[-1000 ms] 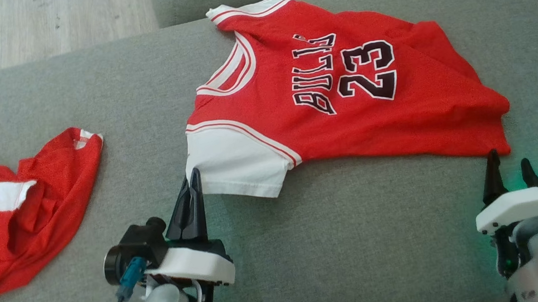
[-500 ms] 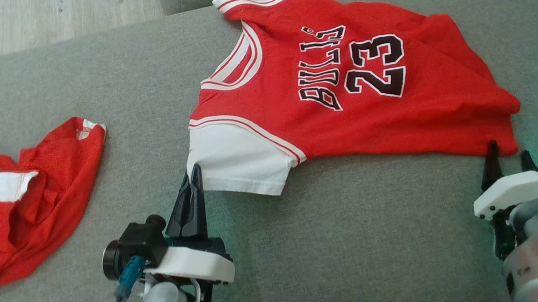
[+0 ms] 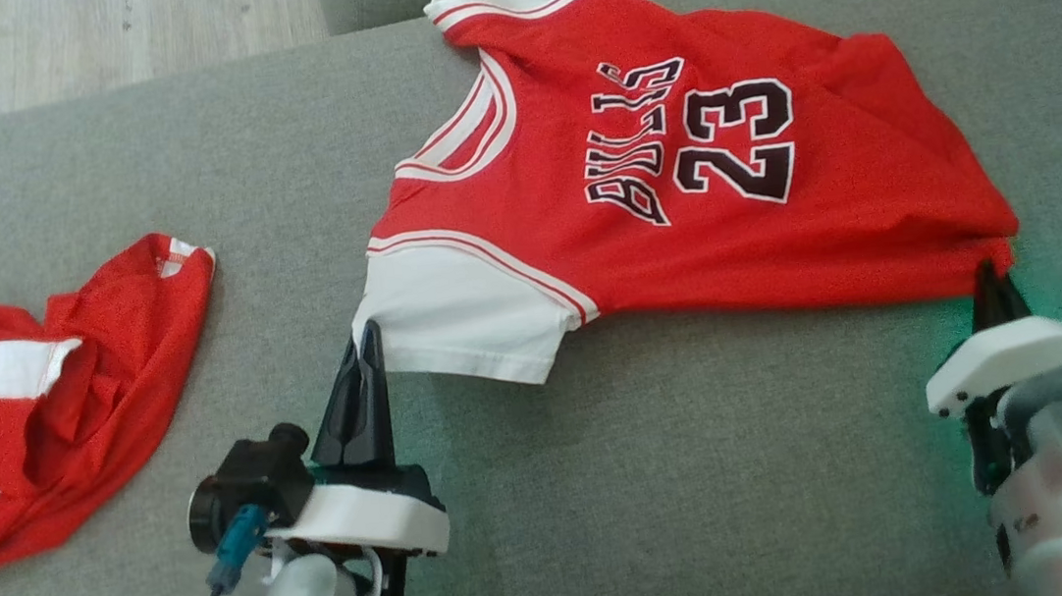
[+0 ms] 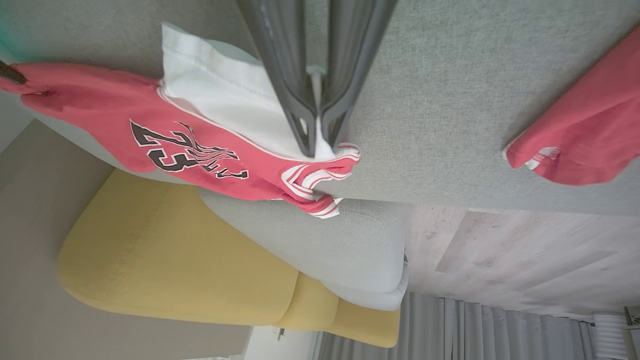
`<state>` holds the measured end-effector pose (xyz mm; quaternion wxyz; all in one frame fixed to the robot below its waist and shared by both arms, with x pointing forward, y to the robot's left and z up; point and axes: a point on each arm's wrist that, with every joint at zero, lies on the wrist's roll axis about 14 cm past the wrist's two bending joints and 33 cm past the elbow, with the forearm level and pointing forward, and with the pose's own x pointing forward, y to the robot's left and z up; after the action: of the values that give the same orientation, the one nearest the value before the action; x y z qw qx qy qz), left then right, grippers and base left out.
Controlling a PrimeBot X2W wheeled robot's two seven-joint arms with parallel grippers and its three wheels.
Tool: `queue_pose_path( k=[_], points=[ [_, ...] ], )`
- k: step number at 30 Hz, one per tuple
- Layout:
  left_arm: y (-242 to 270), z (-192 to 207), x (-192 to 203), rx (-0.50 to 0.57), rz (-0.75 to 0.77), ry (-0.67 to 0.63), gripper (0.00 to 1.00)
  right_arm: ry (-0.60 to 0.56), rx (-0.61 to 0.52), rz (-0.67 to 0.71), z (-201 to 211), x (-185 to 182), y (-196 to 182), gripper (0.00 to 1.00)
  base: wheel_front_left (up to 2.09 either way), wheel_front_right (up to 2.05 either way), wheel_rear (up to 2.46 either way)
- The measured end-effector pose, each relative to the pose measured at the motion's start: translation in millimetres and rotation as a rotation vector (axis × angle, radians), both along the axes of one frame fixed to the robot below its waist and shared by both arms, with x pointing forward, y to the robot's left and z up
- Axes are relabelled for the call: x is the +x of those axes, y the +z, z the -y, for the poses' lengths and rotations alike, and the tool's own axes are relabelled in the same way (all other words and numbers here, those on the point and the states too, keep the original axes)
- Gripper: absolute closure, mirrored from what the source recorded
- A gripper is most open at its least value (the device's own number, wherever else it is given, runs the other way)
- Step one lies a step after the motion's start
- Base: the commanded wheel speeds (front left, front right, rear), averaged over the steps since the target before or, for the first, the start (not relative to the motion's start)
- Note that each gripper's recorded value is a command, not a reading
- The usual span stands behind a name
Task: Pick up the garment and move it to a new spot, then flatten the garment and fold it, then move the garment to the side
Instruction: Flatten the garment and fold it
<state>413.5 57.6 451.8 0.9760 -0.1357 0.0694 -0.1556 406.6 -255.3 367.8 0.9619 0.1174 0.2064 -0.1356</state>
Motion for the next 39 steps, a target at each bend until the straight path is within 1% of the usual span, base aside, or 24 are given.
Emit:
queue_pose_path(
  k=[4, 5, 8, 12, 15, 18, 21, 24, 26, 29, 33, 37, 39],
  points=[
    [10, -4, 2, -0.006, 0.026, 0.015, 1.00, 0.035, -0.055, 0.075, 1, 12, 25, 1.00, 0.00, 0.00, 0.00],
    [19, -7, 3, -0.010, 0.052, 0.026, 1.00, 0.061, -0.088, 0.122, -1, 19, 41, 1.00, 0.00, 0.00, 0.00],
    [36, -11, 5, -0.035, 0.100, 0.034, 1.00, 0.103, -0.129, 0.198, -8, 27, 66, 1.00, 0.00, 0.00, 0.00],
    [70, -20, 7, -0.056, 0.196, 0.054, 1.00, 0.162, -0.191, 0.340, -20, 40, 117, 1.00, 0.00, 0.00, 0.00],
    [109, -28, 11, -0.090, 0.302, 0.076, 1.00, 0.213, -0.238, 0.434, -32, 46, 159, 1.00, 0.00, 0.00, 0.00],
    [160, -36, 13, -0.138, 0.435, 0.092, 1.00, 0.263, -0.286, 0.524, -43, 46, 202, 1.00, 0.00, 0.00, 0.00],
    [210, -43, 8, -0.167, 0.559, 0.092, 1.00, 0.293, -0.316, 0.612, -47, 41, 244, 1.00, 0.00, 0.00, 0.00],
    [241, -48, -1, -0.187, 0.630, 0.090, 1.00, 0.319, -0.334, 0.677, -51, 31, 277, 1.00, 0.00, 0.00, 0.00],
    [257, -51, -9, -0.193, 0.663, 0.086, 1.00, 0.337, -0.341, 0.696, -53, 20, 288, 1.00, 0.00, 0.00, 0.00],
    [277, -54, -23, -0.192, 0.706, 0.073, 1.00, 0.348, -0.333, 0.699, -52, 4, 294, 1.00, 0.00, 0.00, 0.00],
    [296, -54, -44, -0.175, 0.735, 0.038, 1.00, 0.351, -0.334, 0.715, -51, -14, 310, 1.00, 0.00, 0.00, 0.00],
    [311, -51, -56, -0.181, 0.739, -0.002, 1.00, 0.355, -0.347, 0.731, -53, -23, 331, 1.00, 0.00, 0.00, 0.00],
    [317, -50, -52, -0.171, 0.732, -0.010, 1.00, 0.356, -0.346, 0.710, -52, -23, 333, 1.00, 0.00, 0.00, 0.00]
  ],
)
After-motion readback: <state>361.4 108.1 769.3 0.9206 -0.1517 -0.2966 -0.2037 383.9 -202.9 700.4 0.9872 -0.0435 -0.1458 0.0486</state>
